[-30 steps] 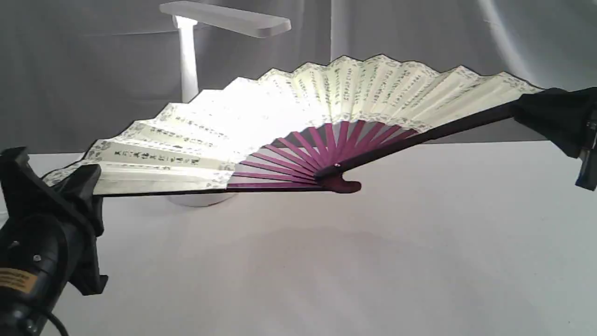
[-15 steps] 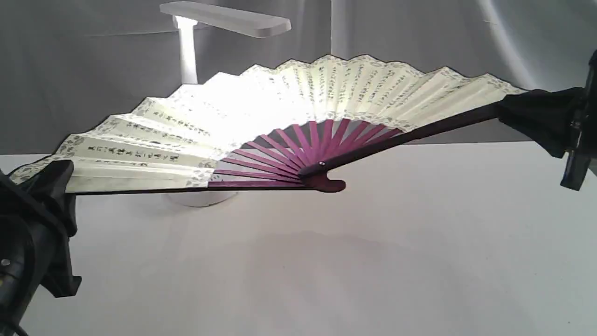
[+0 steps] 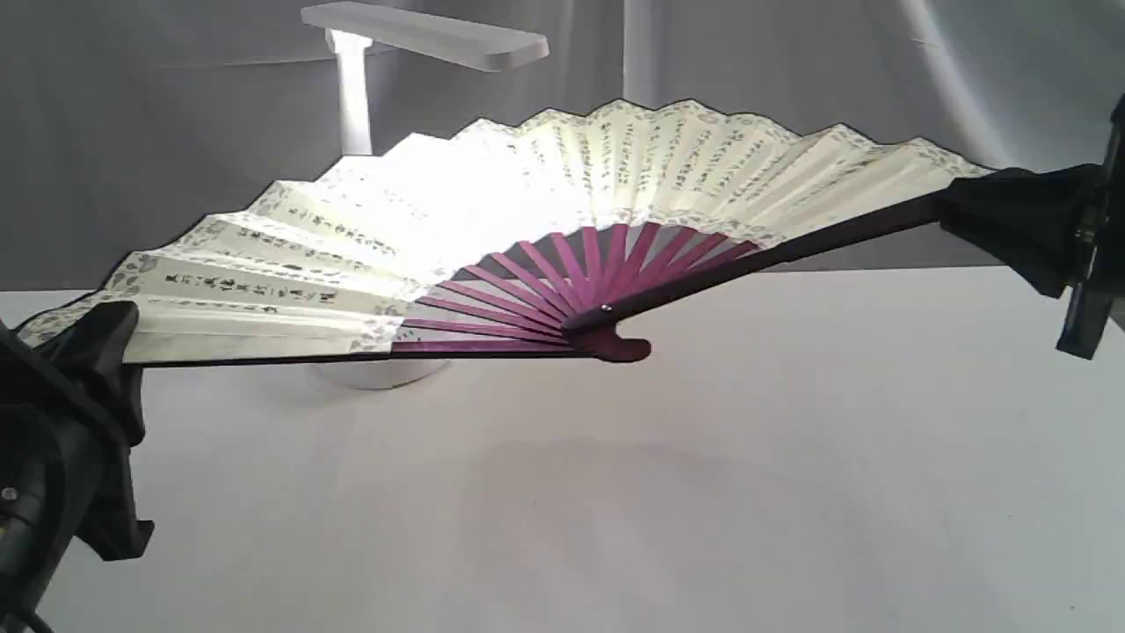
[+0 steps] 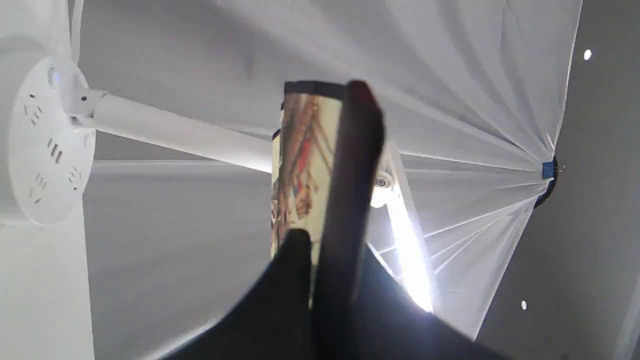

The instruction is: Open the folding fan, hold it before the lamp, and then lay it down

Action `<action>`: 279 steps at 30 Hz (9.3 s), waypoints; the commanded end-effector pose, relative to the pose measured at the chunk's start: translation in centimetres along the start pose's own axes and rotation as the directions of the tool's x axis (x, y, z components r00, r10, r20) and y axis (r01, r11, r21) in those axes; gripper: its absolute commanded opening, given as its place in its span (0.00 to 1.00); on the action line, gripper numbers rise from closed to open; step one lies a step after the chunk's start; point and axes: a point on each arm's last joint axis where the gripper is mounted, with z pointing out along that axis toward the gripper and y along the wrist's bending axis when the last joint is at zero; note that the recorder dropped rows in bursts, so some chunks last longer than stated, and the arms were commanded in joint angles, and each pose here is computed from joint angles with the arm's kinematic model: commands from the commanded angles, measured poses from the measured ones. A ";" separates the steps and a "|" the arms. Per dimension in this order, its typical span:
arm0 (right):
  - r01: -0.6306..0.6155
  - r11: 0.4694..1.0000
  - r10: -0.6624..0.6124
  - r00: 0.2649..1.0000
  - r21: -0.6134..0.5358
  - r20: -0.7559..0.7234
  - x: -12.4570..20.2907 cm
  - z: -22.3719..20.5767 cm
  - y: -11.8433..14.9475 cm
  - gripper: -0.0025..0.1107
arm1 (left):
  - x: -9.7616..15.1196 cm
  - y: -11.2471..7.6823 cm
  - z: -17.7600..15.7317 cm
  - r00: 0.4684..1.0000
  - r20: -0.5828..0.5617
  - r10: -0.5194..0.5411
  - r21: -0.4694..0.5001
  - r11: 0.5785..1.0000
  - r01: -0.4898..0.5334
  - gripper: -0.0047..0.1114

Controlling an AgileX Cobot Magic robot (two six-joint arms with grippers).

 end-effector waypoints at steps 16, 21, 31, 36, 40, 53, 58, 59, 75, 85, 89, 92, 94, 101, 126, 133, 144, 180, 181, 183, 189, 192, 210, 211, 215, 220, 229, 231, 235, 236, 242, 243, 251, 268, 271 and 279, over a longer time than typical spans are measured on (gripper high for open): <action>0.042 0.999 -0.043 0.999 0.031 0.026 -0.2 -0.3 -0.1 0.02 | -1.5 -2.2 -0.6 0.989 0.121 -0.085 0.101 0.992 0.073 0.04; 0.042 0.999 -0.043 0.999 0.031 0.026 -0.2 -0.3 -0.1 0.02 | -1.5 -2.2 -0.6 0.989 0.123 -0.086 0.100 0.992 0.074 0.04; 0.041 0.998 -0.044 0.998 0.054 0.041 -0.4 -0.3 -0.3 0.02 | -2.0 -2.0 -0.7 0.983 0.173 -0.059 0.084 0.995 0.045 0.04; 0.041 0.998 -0.044 0.998 0.054 0.041 -0.4 -0.3 -0.3 0.02 | -2.0 -2.0 -0.7 0.983 0.172 -0.061 0.084 0.995 0.047 0.04; 0.042 0.998 -0.044 0.998 0.052 0.040 -0.4 -0.3 -0.3 0.02 | -1.9 -2.1 -0.7 0.985 0.163 -0.060 0.087 0.995 0.047 0.04; 0.042 0.998 -0.044 0.998 0.049 0.038 -0.3 -0.3 -0.3 0.02 | -1.9 -2.1 -0.7 0.985 0.163 -0.060 0.087 0.995 0.047 0.04; 0.042 0.998 -0.044 0.998 0.049 0.038 -0.3 -0.3 -0.3 0.02 | -1.8 -2.1 -0.7 0.987 0.153 -0.056 0.089 0.995 0.043 0.04; 0.042 0.998 -0.044 0.998 0.049 0.038 -0.3 -0.3 -0.3 0.02 | -1.7 -2.1 -0.6 0.989 0.142 -0.051 0.092 0.995 0.038 0.04; 0.053 0.996 -0.054 0.998 0.076 0.014 -0.2 -0.5 -0.5 0.02 | -1.4 -2.0 -0.6 0.993 0.112 -0.036 0.079 0.997 0.027 0.04; 0.112 0.968 -0.103 0.993 0.223 -0.048 0.2 -0.7 -1.9 0.02 | -0.6 -0.4 -0.6 0.998 0.025 0.060 -0.111 0.992 -0.057 0.04; 0.151 0.943 -0.131 0.988 0.296 -0.086 0.4 -0.9 -2.6 0.02 | -0.5 -0.1 -0.6 0.992 0.001 0.123 -0.140 0.983 -0.121 0.04; 0.158 0.931 -0.140 0.987 0.328 -0.078 0.2 -1.0 -2.9 0.02 | -0.4 -0.1 -0.6 0.982 -0.025 0.189 -0.141 0.971 -0.191 0.04; 0.158 0.926 -0.143 0.987 0.342 -0.069 0.1 -1.0 -3.0 0.02 | -0.2 0.0 -0.6 0.976 -0.043 0.212 -0.144 0.966 -0.216 0.04; 0.168 0.909 -0.154 0.986 0.381 -0.067 0.0 -1.1 -3.4 0.02 | 1.0 1.7 0.5 0.965 -0.114 0.237 -0.235 0.937 -0.258 0.04; 0.266 0.729 -0.274 0.958 0.631 -0.087 -1.0 -2.5 -5.6 0.02 | 6.7 5.3 7.2 0.931 -0.254 0.261 -0.207 0.926 -0.316 0.04; 0.270 0.725 -0.276 0.957 0.634 -0.092 -1.0 -2.5 -5.7 0.18 | 7.6 5.4 8.0 0.922 -0.288 0.259 -0.181 0.931 -0.318 0.04; 0.276 0.712 -0.282 0.955 0.645 -0.097 -1.1 -2.6 -5.8 0.30 | 7.8 7.2 8.2 0.922 -0.314 0.229 -0.231 0.923 -0.308 0.04; 0.281 0.742 -0.269 0.956 0.609 -0.114 -0.8 -2.4 -5.5 0.52 | 10.8 12.7 10.0 0.779 -0.548 0.304 -0.198 0.858 -0.474 0.04; 0.282 0.749 -0.264 0.957 0.599 -0.120 -0.7 -2.3 -5.4 0.52 | 10.9 12.8 10.1 0.782 -0.547 0.300 -0.201 0.859 -0.470 0.05; 0.283 0.759 -0.258 0.958 0.586 -0.128 -0.5 -2.3 -5.3 0.52 | 10.9 12.7 10.1 0.783 -0.544 0.302 -0.200 0.860 -0.470 0.08; 0.286 0.783 -0.243 0.958 0.553 -0.150 -0.2 -2.1 -5.1 0.52 | 10.5 12.7 10.3 0.740 -0.538 0.404 -0.151 0.817 -0.556 0.27; 0.286 0.785 -0.242 0.958 0.550 -0.153 -0.2 -2.1 -5.0 0.52 | 10.6 12.7 10.3 0.734 -0.544 0.407 -0.145 0.816 -0.560 0.42; 0.304 0.816 -0.231 0.951 0.492 -0.205 0.5 -1.8 -4.7 0.52 | 6.5 8.3 12.3 0.425 -0.535 0.730 -0.008 0.499 -0.866 0.72; 0.304 0.817 -0.230 0.951 0.491 -0.206 0.5 -1.8 -4.7 0.52 | 5.7 7.9 12.5 0.416 -0.542 0.730 -0.022 0.483 -0.875 0.71; 0.309 0.814 -0.231 0.949 0.491 -0.214 0.5 -1.8 -4.7 0.51 | 3.4 6.7 12.9 0.345 -0.590 0.730 -0.031 0.407 -0.913 0.68; 0.360 0.795 -0.245 0.927 0.489 -0.283 1.2 -1.2 -4.8 0.49 | 1.1 5.4 12.6 0.223 -0.664 0.713 -0.017 0.284 -0.959 0.54; 0.525 0.702 -0.285 0.827 0.482 -0.485 3.6 1.3 -4.7 0.41 | -1.3 2.2 11.2 0.080 -0.731 0.677 -0.004 0.113 -0.994 0.17; 0.563 0.665 -0.296 0.802 0.491 -0.518 4.1 1.7 -4.2 0.38 | -1.4 1.4 10.9 0.036 -0.730 0.683 0.021 0.075 -0.997 0.07; 0.643 0.575 -0.342 0.750 0.505 -0.566 4.8 2.3 -2.5 0.32 | -1.7 -0.1 10.0 -0.001 -0.737 0.676 0.025 0.025 -0.999 0.04; 0.653 0.554 -0.345 0.745 0.517 -0.571 4.9 2.3 -2.2 0.31 | -1.9 -0.4 9.8 -0.023 -0.743 0.668 0.030 -0.001 -1.000 0.04; 0.646 0.458 -0.304 0.760 0.611 -0.575 5.2 1.7 -0.9 0.10 | -2.9 -1.3 8.1 -0.026 -0.818 0.574 -0.029 -0.086 -0.996 0.04; 0.638 0.446 -0.289 0.766 0.628 -0.574 5.3 1.5 -0.8 0.06 | -3.0 -1.3 7.9 -0.023 -0.829 0.558 -0.037 -0.097 -0.995 0.04; 0.631 0.321 -0.221 0.775 0.707 -0.591 5.2 -0.4 0.0 0.02 | -3.4 -2.3 5.9 -0.090 -0.894 0.438 0.017 -0.167 -0.986 0.04; 0.668 0.292 -0.367 0.739 0.685 -0.565 6.6 -2.7 6.8 0.02 | -7.0 -4.1 3.9 -0.033 -0.949 0.313 0.025 -0.030 -0.999 0.04; 0.669 0.293 -0.362 0.739 0.683 -0.568 6.8 -2.8 6.9 0.02 | -7.6 -5.6 3.2 -0.030 -0.933 0.359 0.012 -0.052 -0.999 0.04; 0.673 0.287 -0.350 0.736 0.682 -0.579 6.9 -3.0 6.8 0.02 | -8.0 -8.5 1.5 -0.033 -0.891 0.453 -0.025 -0.120 -0.992 0.04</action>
